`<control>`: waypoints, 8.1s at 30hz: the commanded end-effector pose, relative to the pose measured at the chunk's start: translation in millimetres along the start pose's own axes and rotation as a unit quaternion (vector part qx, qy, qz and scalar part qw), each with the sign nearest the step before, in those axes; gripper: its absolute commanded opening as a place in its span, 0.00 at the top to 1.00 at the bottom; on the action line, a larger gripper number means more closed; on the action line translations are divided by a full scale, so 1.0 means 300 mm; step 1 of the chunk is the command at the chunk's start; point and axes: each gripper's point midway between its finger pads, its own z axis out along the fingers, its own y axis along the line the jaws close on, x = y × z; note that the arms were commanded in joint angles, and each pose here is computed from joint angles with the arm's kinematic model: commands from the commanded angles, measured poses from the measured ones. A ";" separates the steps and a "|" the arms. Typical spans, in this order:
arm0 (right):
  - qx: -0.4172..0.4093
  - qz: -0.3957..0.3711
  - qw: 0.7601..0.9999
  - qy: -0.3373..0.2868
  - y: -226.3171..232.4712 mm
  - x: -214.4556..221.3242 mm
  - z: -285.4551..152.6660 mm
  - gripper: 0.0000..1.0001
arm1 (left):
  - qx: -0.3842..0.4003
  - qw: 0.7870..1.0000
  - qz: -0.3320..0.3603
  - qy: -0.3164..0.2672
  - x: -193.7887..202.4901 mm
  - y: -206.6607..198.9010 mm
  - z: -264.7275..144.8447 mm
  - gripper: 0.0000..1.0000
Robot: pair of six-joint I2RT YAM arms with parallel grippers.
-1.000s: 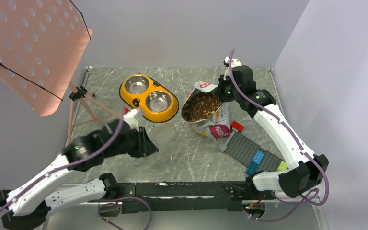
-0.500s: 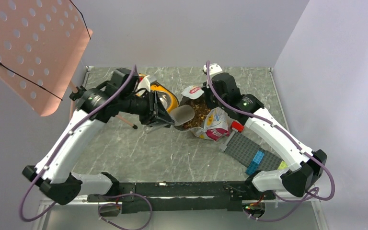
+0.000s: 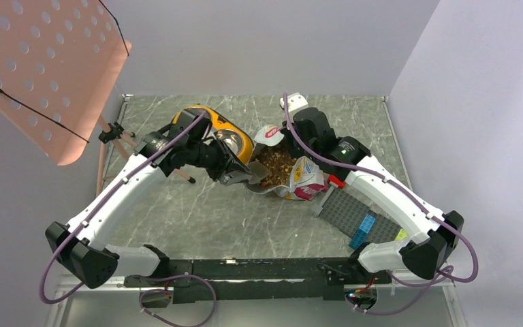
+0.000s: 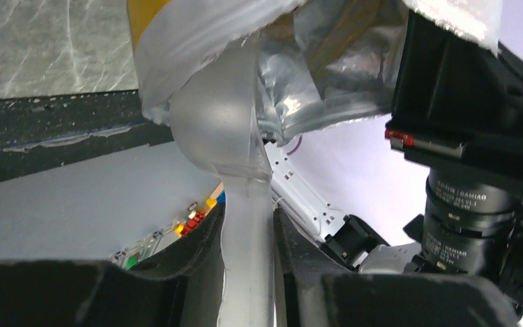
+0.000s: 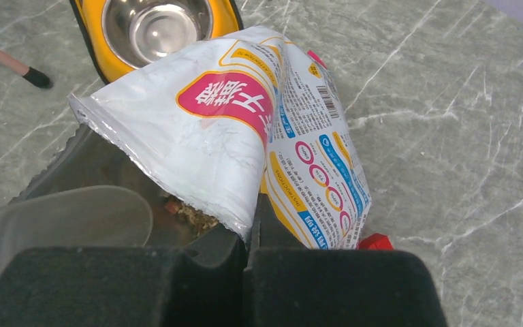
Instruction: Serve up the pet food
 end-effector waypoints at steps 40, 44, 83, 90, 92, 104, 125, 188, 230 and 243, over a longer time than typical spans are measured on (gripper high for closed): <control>0.030 0.074 0.993 -0.091 -0.096 -0.106 -0.089 1.00 | 0.252 0.925 0.279 -0.058 -0.144 -0.011 0.241 1.00; 0.028 0.076 0.993 -0.090 -0.097 -0.112 -0.086 1.00 | 0.275 0.922 0.264 -0.069 -0.126 -0.014 0.201 1.00; 0.028 0.081 0.993 -0.076 -0.135 -0.137 -0.069 1.00 | 0.310 0.923 0.228 -0.018 -0.078 0.000 0.254 1.00; 0.022 0.083 0.993 -0.076 -0.133 -0.139 -0.065 1.00 | 0.325 0.920 0.219 -0.025 -0.120 -0.017 0.234 1.00; 0.024 0.087 0.993 -0.080 -0.136 -0.151 -0.074 1.00 | 0.276 0.933 0.225 -0.052 -0.115 0.058 0.230 1.00; 0.019 0.088 0.993 -0.082 -0.132 -0.145 -0.070 1.00 | 0.349 0.905 0.243 -0.003 -0.048 -0.025 0.174 1.00; 0.045 0.097 0.990 -0.093 -0.172 -0.160 -0.096 1.00 | 0.417 0.878 0.234 0.028 0.045 -0.002 0.065 1.00; 0.105 0.124 0.981 -0.103 -0.300 -0.156 -0.180 1.00 | 0.191 0.952 -0.009 -0.240 -0.817 0.328 0.068 1.00; 0.102 0.126 0.980 -0.113 -0.298 -0.167 -0.186 1.00 | -0.134 0.947 -0.241 -0.167 -0.841 0.233 0.138 1.00; 0.102 0.127 0.980 -0.116 -0.300 -0.173 -0.194 1.00 | -0.151 0.931 -0.303 -0.138 -0.766 0.141 0.101 1.00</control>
